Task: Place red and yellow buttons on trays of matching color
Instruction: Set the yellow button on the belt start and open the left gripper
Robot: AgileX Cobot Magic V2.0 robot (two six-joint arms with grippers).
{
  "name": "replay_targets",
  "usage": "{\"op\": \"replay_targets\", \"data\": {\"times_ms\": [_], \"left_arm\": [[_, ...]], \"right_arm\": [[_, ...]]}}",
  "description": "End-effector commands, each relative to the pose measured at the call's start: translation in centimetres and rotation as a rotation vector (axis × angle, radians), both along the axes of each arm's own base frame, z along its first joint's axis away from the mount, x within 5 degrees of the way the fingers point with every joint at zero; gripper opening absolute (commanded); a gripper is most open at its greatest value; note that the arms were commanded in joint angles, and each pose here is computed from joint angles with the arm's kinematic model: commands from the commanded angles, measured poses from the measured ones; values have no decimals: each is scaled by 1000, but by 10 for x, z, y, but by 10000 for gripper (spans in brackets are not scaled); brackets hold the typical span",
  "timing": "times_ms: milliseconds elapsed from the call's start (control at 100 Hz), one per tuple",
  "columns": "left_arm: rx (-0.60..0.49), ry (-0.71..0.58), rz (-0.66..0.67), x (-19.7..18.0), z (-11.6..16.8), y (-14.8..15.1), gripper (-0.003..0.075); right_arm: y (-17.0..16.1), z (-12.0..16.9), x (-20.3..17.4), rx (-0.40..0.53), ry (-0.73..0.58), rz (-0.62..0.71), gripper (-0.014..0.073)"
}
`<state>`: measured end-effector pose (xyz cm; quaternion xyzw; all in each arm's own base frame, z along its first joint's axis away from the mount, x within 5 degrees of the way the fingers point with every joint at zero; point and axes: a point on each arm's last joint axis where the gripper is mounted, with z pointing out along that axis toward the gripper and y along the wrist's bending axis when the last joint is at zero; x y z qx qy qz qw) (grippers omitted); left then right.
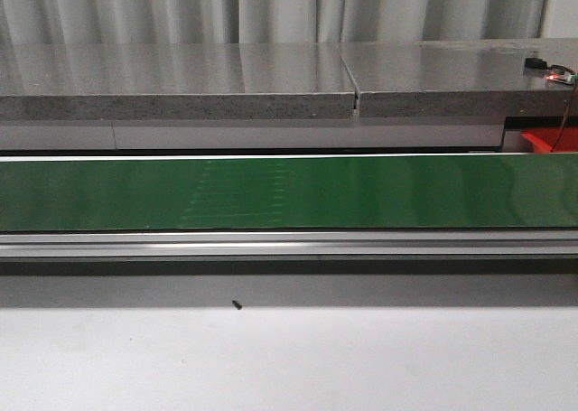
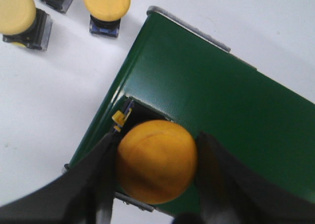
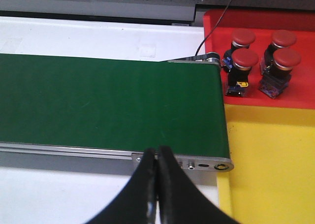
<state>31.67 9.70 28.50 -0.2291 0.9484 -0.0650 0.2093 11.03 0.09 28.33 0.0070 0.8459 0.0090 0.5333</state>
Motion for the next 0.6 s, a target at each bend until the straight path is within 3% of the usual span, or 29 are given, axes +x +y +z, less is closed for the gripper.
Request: {"op": "replay_targets", "data": {"times_ms": [0, 450, 590], "left_arm": [[8, -74, -3, -3, 22, -4, 188], [-9, -27, -3, 4, 7, -2, 189], [-7, -30, -5, 4, 7, -2, 256]], "right_arm": [[0, 14, 3, -10, -93, 3, -66], [0, 14, 3, -10, -93, 3, -66], [0, 14, 3, -10, -93, 3, -66]]}}
